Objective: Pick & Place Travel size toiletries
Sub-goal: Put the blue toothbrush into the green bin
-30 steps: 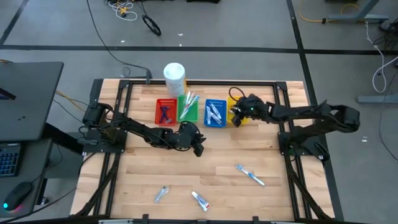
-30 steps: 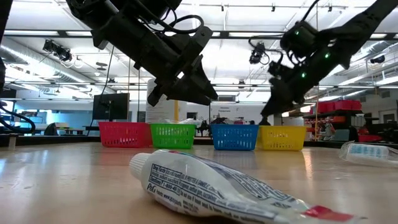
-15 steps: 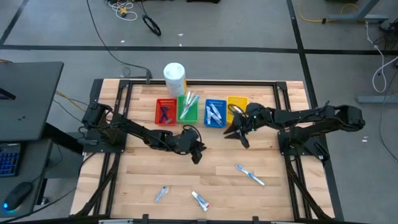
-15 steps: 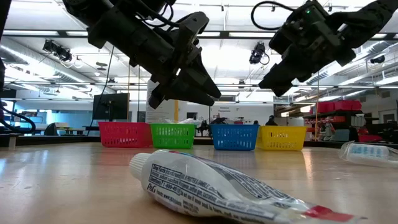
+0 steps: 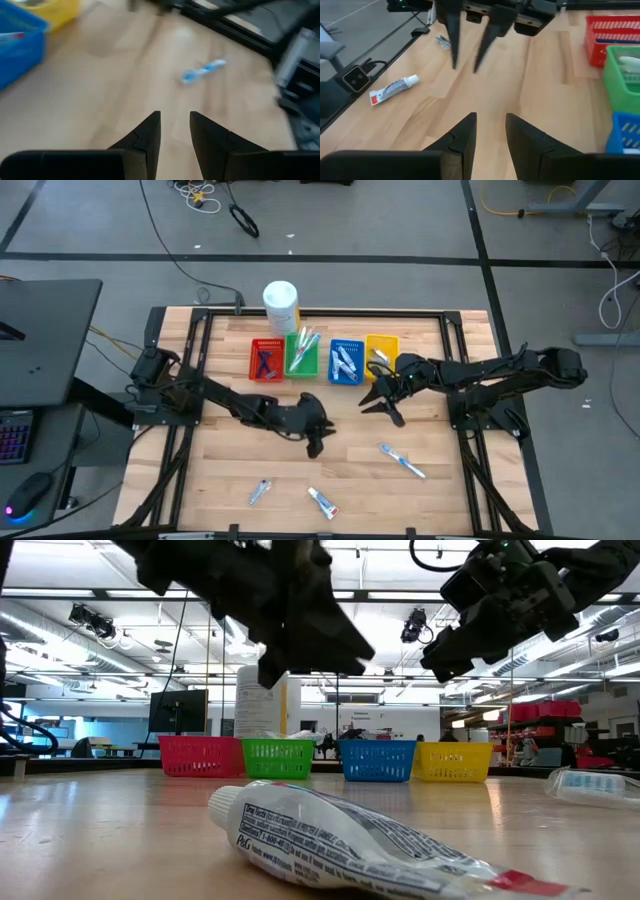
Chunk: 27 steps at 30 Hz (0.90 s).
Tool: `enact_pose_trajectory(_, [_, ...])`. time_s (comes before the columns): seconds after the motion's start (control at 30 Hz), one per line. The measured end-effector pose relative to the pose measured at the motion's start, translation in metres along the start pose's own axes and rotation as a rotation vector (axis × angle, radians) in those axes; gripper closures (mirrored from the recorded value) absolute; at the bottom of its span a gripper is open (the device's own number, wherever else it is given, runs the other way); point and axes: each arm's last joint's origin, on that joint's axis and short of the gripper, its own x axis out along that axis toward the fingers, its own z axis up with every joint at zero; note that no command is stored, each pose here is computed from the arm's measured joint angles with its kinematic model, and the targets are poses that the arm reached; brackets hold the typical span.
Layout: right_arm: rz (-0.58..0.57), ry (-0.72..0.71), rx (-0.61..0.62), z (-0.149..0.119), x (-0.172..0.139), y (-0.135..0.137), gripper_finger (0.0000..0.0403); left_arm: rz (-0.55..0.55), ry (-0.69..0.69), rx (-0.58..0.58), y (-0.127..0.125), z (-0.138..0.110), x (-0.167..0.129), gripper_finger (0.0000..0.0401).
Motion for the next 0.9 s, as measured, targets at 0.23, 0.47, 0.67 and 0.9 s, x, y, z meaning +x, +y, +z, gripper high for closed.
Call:
enact_pose_trajectory(0.23, [0.023, 0.004, -0.011, 0.000, 0.002, 0.006, 0.0290, -0.030, 0.007, 0.062, -0.012, -0.005, -0.003, 0.0290])
enact_pose_trajectory(0.47, [0.089, 0.084, 0.049, -0.006, 0.007, 0.021, 0.0290, -0.029, 0.006, 0.087, -0.012, -0.005, -0.004, 0.0290])
enact_pose_trajectory(0.67, [0.130, 0.349, 0.320, -0.029, 0.008, 0.042, 0.0290, 0.011, -0.015, 0.184, -0.008, -0.002, -0.002, 0.0290])
enact_pose_trajectory(0.9, [-0.120, 0.618, 0.522, -0.053, 0.003, 0.074, 0.0290, 0.046, -0.025, 0.304, 0.001, 0.003, 0.000, 0.0290])
